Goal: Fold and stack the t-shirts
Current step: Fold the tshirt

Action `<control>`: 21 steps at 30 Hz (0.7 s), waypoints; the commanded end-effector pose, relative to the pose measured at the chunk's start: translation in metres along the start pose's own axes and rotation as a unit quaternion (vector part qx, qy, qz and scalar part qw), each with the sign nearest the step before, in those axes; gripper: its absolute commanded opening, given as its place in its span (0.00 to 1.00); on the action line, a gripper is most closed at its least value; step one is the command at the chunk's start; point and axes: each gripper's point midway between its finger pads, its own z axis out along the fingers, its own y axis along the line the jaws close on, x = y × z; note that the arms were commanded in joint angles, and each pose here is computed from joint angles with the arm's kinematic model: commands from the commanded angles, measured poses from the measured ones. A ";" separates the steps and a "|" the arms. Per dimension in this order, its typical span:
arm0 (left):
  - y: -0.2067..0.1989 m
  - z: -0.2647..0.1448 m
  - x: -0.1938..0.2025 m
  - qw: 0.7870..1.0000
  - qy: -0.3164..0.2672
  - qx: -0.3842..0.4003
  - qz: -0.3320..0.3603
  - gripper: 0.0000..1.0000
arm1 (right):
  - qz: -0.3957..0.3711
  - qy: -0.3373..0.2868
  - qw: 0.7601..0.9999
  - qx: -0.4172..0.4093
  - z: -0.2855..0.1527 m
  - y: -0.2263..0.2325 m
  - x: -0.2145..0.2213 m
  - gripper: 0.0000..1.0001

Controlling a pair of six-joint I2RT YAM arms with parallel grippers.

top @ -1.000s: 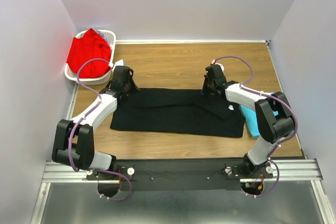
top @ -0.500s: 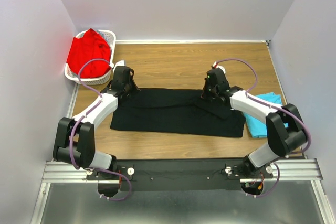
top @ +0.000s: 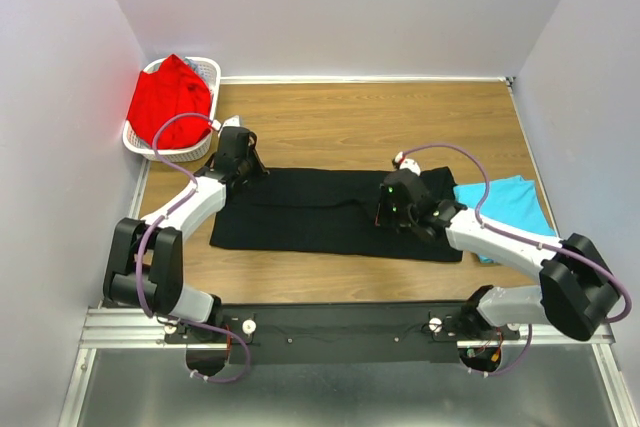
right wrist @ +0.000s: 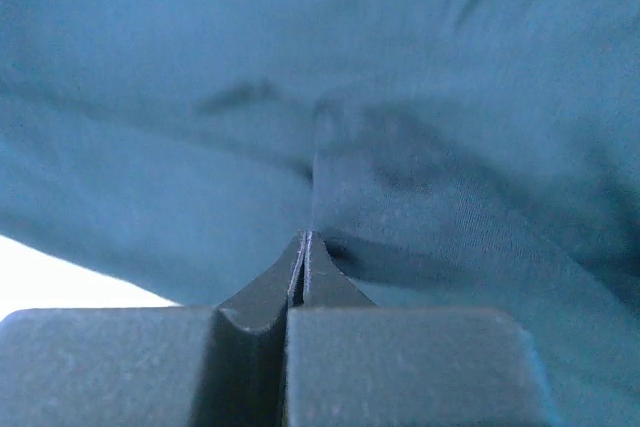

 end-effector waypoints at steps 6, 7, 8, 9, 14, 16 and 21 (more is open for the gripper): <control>-0.005 0.009 0.014 1.000 0.019 0.017 -0.003 0.28 | 0.008 0.006 1.000 0.019 -0.005 -0.002 0.025 0.04; -0.005 0.009 0.013 1.000 0.019 0.018 -0.004 0.28 | 0.007 0.007 1.000 0.021 -0.003 0.000 0.025 0.04; -0.005 0.009 0.013 1.000 0.018 0.018 -0.004 0.28 | 0.006 0.007 1.000 0.022 -0.001 0.001 0.025 0.04; -0.005 0.009 0.014 1.000 0.020 0.018 -0.003 0.28 | 0.006 0.008 1.000 0.022 0.000 0.003 0.025 0.04; -0.005 0.009 0.016 1.000 0.021 0.018 0.001 0.28 | 0.003 0.015 0.999 0.031 0.010 0.007 0.028 0.04; -0.010 0.007 0.019 0.999 0.029 0.032 0.005 0.28 | -0.004 0.006 0.999 0.033 0.008 0.006 0.023 0.09; -0.010 0.005 0.022 0.999 0.029 0.029 0.005 0.28 | -0.029 0.007 0.999 0.034 0.008 0.008 0.019 0.33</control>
